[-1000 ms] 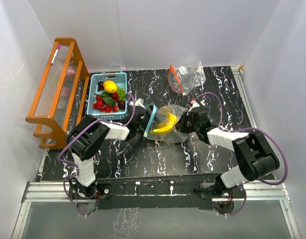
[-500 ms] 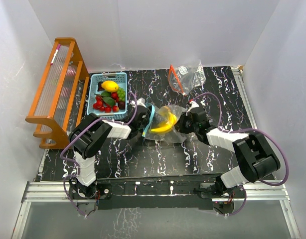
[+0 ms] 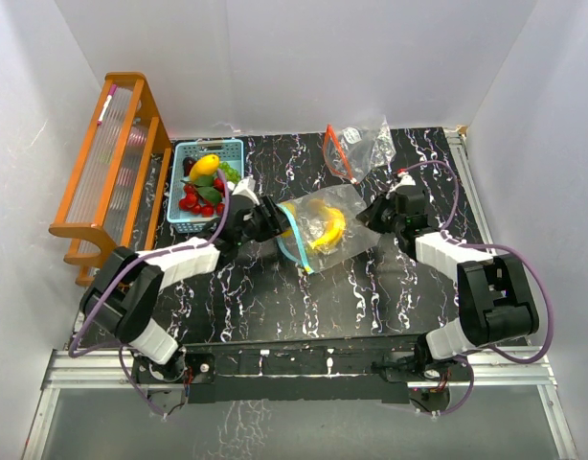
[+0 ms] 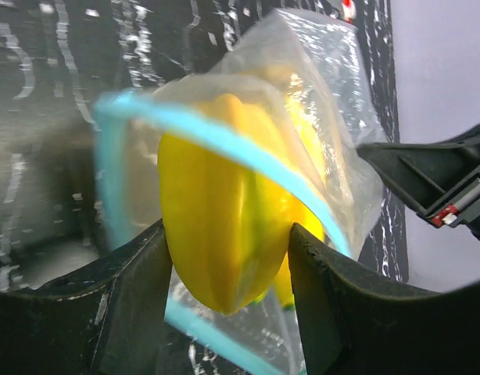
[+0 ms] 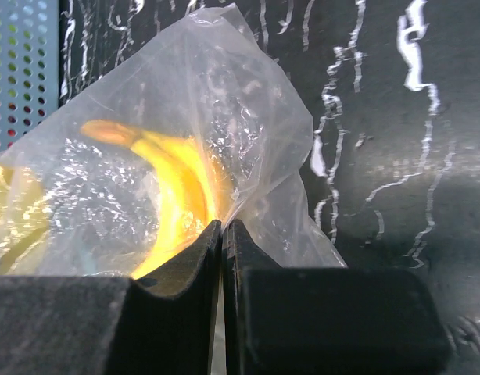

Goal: Open the zip-top bag and remove the fake food
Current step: Pick up the fake fruit from the zipper food storage bag, then place the fake fruit in the bin.

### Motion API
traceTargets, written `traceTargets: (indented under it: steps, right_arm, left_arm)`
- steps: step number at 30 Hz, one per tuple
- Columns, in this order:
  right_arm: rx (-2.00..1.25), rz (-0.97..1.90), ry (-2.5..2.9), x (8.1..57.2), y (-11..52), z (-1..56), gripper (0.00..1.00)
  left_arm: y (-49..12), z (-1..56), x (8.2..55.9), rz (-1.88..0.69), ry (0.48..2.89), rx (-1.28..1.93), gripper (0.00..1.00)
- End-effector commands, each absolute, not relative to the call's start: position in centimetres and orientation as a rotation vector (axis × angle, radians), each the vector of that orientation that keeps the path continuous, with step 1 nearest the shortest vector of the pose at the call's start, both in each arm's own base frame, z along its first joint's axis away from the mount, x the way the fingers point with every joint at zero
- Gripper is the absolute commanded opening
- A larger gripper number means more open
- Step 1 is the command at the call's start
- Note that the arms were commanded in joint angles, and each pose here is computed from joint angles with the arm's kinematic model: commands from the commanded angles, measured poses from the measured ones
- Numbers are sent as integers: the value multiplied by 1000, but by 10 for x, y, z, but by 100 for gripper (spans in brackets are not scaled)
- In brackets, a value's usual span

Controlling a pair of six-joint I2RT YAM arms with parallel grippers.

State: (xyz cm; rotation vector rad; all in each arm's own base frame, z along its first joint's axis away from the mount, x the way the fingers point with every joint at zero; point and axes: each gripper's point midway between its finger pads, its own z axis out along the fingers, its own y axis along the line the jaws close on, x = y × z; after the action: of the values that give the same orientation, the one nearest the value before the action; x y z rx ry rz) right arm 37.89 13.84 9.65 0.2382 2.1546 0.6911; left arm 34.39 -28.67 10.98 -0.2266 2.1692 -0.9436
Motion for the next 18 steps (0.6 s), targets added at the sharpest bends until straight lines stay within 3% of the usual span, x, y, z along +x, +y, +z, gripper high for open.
traceTargets:
  steps: [1, 18]
  right_arm:
    - [237, 685, 2085, 398, 122, 115, 8]
    - [234, 716, 2113, 400, 117, 103, 8]
  left_arm:
    - [-248, 105, 344, -906, 2190, -280, 29]
    - [-151, 171, 417, -762, 2038, -455, 31]
